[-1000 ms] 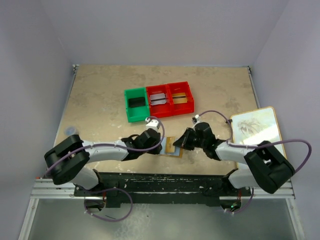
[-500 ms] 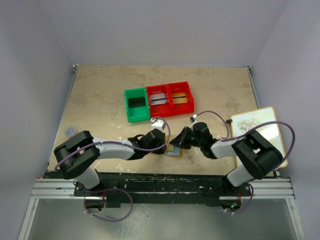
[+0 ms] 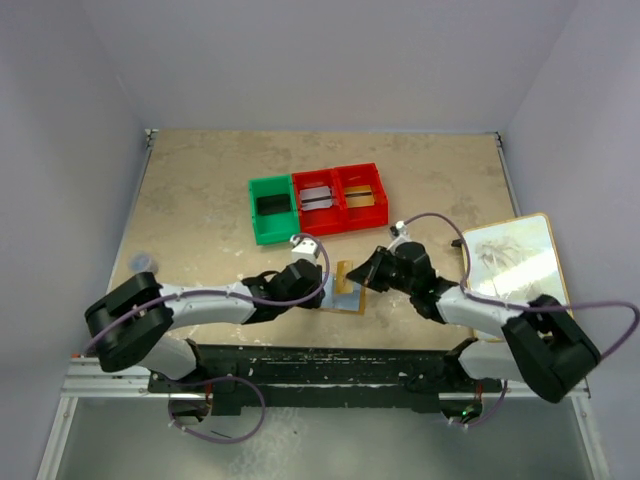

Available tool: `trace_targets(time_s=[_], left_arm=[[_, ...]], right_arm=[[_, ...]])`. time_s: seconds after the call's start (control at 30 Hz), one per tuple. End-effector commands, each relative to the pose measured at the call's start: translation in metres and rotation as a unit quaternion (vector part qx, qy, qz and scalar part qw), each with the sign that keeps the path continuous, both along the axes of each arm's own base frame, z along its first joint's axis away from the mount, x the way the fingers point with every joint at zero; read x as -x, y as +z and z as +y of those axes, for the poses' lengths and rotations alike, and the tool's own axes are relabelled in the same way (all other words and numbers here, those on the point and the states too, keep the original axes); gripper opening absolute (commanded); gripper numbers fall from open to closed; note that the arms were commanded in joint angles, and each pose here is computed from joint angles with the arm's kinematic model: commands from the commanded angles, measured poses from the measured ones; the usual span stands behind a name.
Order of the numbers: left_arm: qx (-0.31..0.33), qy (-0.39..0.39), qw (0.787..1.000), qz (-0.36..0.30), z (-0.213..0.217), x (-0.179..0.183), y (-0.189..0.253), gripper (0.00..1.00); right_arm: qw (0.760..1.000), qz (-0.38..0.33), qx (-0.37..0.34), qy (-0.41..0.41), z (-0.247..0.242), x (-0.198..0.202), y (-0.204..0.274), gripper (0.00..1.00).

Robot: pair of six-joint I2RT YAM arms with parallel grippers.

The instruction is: Take the credit cards out of the card holder

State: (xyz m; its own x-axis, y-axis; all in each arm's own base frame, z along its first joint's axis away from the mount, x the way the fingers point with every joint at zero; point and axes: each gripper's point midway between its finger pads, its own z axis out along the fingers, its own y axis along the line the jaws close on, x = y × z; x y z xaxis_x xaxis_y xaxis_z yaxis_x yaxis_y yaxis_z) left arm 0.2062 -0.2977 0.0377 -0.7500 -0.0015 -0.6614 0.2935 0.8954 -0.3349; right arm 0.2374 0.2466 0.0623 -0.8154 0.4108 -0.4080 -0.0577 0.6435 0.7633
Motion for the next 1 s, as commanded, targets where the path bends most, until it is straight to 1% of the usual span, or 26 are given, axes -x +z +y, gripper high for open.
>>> trace_targets(time_s=[0.0,0.1,0.13,0.17,0.2,0.27,0.33,0.4,0.5,0.6,0.7,0.8,0.9,0.97], left_arm=[[0.015,0.032,0.999,-0.039,0.014,-0.006,0.031,0.28],[0.009,0.054,0.997,-0.062,0.027,-0.012,0.043,0.35],[0.003,0.063,0.996,-0.069,0.032,-0.014,0.046,0.39],[0.000,0.071,0.995,-0.076,0.038,-0.015,0.048,0.44],[0.000,0.079,0.993,-0.084,0.043,-0.016,0.053,0.49],[-0.009,0.093,0.991,-0.092,0.052,-0.018,0.055,0.58],[-0.014,0.109,0.989,-0.100,0.062,-0.020,0.059,0.62],[-0.015,0.125,0.986,-0.108,0.071,-0.020,0.063,0.65],[-0.014,0.149,0.982,-0.118,0.083,-0.021,0.069,0.67],[-0.020,0.178,0.975,-0.130,0.099,-0.022,0.075,0.67],[-0.029,0.217,0.965,-0.145,0.119,-0.023,0.085,0.67],[-0.032,0.260,0.950,-0.168,0.138,-0.027,0.101,0.67],[-0.042,0.274,0.943,-0.185,0.151,-0.027,0.118,0.67],[-0.046,0.270,0.942,-0.194,0.154,-0.026,0.132,0.67]], right_arm=[[0.995,-0.085,0.051,-0.027,-0.020,-0.016,0.031,0.00],[0.983,-0.151,0.089,-0.045,-0.037,-0.026,0.056,0.00],[0.978,-0.175,0.106,-0.049,-0.042,-0.030,0.064,0.00],[0.971,-0.199,0.123,-0.057,-0.049,-0.034,0.072,0.00],[0.961,-0.226,0.144,-0.065,-0.056,-0.040,0.081,0.00],[0.939,-0.288,0.182,-0.052,-0.062,-0.047,0.101,0.00],[0.910,-0.350,0.221,-0.030,-0.065,-0.053,0.117,0.00],[0.888,-0.378,0.260,-0.036,-0.073,-0.063,0.131,0.00],[0.856,-0.409,0.314,-0.038,-0.081,-0.076,0.146,0.00],[0.835,-0.428,0.344,-0.016,-0.078,-0.085,0.154,0.00],[0.826,-0.432,0.362,-0.013,-0.075,-0.096,0.155,0.00],[0.815,-0.441,0.375,-0.015,-0.075,-0.104,0.156,0.00],[0.799,-0.452,0.396,-0.004,-0.072,-0.117,0.159,0.00],[0.790,-0.458,0.407,0.023,-0.066,-0.128,0.156,0.00]])
